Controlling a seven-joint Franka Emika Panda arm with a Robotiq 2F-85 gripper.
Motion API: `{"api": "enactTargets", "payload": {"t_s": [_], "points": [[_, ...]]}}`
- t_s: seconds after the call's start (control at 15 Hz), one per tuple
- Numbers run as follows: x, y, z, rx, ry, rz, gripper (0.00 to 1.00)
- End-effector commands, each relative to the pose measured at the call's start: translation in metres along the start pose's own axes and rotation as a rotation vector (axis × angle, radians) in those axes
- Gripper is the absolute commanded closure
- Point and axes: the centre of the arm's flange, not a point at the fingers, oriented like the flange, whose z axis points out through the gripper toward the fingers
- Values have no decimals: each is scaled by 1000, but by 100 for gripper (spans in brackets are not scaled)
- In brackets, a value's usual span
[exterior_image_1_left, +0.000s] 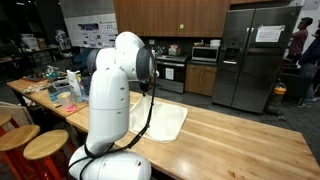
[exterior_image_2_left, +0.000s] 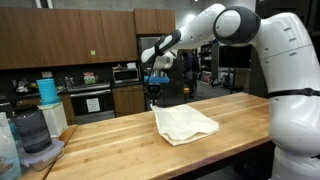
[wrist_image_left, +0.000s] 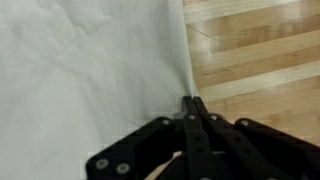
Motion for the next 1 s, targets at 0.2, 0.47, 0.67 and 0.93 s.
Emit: {"api": "enactTargets", "payload": {"t_s": [0.2, 0.47, 0.67, 0.93], "points": [[-21, 53, -67, 158, 16, -48, 100], [-17, 95, -86, 255, 25, -45, 100], [-12, 137, -89, 333, 23, -32, 100], [3, 203, -85, 408, 24, 15, 100]]}}
